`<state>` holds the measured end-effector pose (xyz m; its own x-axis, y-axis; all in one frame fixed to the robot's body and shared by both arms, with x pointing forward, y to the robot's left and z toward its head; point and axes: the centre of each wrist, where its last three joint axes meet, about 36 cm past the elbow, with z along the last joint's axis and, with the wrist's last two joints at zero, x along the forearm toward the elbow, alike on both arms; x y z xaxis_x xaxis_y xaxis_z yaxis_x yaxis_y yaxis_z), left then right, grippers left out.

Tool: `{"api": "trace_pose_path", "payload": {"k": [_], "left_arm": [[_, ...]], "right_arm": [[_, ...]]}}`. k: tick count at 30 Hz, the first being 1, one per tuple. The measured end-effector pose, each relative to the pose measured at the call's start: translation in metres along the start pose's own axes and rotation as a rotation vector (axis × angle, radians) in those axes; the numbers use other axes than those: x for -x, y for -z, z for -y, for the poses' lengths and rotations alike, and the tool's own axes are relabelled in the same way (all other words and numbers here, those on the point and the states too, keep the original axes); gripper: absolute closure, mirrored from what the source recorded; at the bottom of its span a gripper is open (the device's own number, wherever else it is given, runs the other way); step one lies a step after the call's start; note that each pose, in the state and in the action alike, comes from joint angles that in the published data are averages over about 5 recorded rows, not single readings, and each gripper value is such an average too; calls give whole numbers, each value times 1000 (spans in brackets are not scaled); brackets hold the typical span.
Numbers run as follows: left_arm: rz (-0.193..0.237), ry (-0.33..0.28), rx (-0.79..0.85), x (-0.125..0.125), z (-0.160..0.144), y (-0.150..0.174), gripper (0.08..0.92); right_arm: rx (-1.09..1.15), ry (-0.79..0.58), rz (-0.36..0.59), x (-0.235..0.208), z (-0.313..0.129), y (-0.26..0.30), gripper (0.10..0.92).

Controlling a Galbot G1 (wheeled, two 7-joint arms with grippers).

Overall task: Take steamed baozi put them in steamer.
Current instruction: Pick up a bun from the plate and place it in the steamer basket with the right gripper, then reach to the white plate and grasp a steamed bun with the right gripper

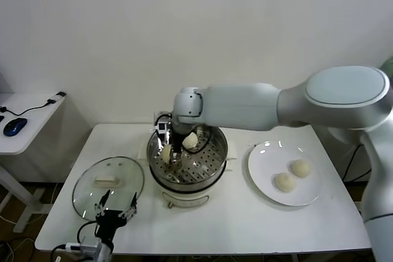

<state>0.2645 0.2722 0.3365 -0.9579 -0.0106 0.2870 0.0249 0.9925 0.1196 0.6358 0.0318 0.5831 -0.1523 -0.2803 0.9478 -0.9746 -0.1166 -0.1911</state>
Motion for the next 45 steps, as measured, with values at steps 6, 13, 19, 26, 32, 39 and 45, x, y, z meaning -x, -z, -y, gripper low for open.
{"api": "trace_pose_path", "payload": {"k": [6,13,19,26,32,39,45], "left_arm": [[-1,0,0,-1,0,-2,177],[-4,0,1,-3,1,-4,177],[0,-1,7,-6,3,-2,177],[1,-3,12,-9,4,-1,177],[-1,-1,18,-10,3,-2,177],[-2,6,19,-10,2,-2,177],[-10,14,20,-12,0,-4,177]], "right_arm": [[2,-3,3,7,1,-2,271],[-19,7,35,-3,6,-6,200],[-61,24,65,-47,22,-26,199],[-72,44,32,-127,37,-106,200],[-28,53,-58,-167,19,-214,200],[53,82,-129,-159,-19,-318,199],[97,114,-163,-121,-46,-365,200]]}}
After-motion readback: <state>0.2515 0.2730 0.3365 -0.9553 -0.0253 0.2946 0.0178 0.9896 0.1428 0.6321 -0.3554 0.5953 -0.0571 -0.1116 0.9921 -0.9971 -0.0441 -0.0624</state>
